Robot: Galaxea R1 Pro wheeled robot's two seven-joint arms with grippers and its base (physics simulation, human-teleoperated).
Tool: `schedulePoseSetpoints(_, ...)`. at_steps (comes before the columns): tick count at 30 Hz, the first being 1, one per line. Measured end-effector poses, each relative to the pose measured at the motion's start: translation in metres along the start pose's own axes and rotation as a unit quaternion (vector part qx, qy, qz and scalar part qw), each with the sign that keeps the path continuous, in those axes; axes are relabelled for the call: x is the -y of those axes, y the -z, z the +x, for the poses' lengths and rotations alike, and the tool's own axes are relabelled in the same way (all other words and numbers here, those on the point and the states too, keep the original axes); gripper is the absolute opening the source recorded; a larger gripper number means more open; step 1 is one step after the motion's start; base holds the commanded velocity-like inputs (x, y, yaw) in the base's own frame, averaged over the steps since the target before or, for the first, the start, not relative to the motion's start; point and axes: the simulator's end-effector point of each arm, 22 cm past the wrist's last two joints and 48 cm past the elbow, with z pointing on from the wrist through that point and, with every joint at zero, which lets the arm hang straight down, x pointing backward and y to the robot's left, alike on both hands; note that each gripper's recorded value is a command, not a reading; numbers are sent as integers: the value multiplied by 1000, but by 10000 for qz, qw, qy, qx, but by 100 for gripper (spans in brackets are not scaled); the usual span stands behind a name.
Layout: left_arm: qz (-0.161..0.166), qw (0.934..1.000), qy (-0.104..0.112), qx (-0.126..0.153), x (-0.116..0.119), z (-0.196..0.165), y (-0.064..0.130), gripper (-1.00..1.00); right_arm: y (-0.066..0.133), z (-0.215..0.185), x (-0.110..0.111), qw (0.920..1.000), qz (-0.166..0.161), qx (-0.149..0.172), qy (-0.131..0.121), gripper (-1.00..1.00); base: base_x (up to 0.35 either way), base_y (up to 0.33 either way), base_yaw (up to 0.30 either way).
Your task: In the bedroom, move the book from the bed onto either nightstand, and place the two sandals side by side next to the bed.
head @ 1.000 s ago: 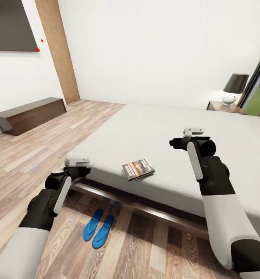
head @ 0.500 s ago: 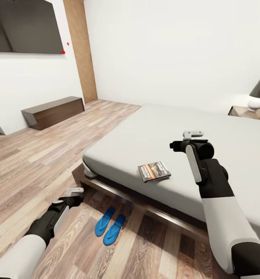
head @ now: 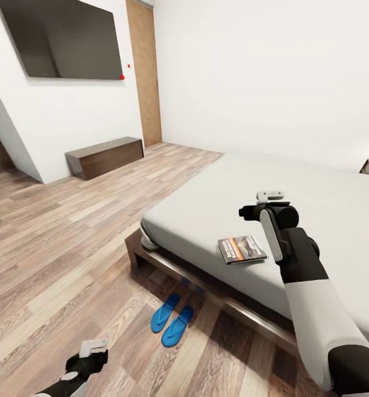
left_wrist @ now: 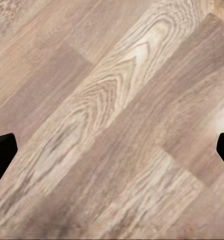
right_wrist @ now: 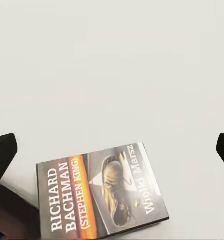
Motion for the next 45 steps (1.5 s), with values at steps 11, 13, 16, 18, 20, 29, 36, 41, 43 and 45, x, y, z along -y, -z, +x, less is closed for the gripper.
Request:
schedulePoseSetpoints(11,-80,9989,-108,-455,-14,85,23,100,2,-1,-2,10000,-15,1,-10,100,0,0,269)
schedulePoseSetpoints(13,-77,9983,-129,-569,-15,102,29,100,2,-1,-2,10000,-17,-15,-11,100,0,0,269)
schedulePoseSetpoints(16,-65,9956,-177,-915,-17,152,48,100,-1,4,-2,10000,-20,-72,-3,100,0,0,269)
schedulePoseSetpoints(18,-75,9890,-274,-1453,-27,229,84,100,-2,5,-4,10000,-13,-95,12,100,0,0,269)
schedulePoseSetpoints(20,-76,9881,-290,-1507,-28,237,89,100,-1,5,-3,10000,-8,-91,14,100,0,0,269)
schedulePoseSetpoints(29,-58,9864,-335,-1608,-28,253,99,100,5,-4,-2,10000,-13,12,1,100,0,0,253)
schedulePoseSetpoints(36,-68,9863,-328,-1613,-29,254,99,100,7,-5,-2,10000,-6,29,-3,100,0,0,51)
schedulePoseSetpoints(41,-66,9863,-326,-1615,-29,255,100,100,7,-5,-1,10000,-1,31,-1,100,0,0,8)
schedulePoseSetpoints(43,-68,9863,-328,-1614,-29,254,100,100,7,-6,-1,10000,1,34,-1,100,0,0,1)
schedulePoseSetpoints(45,-66,9863,-331,-1615,-29,255,100,100,8,-8,-1,10000,0,63,-5,100,0,0,0)
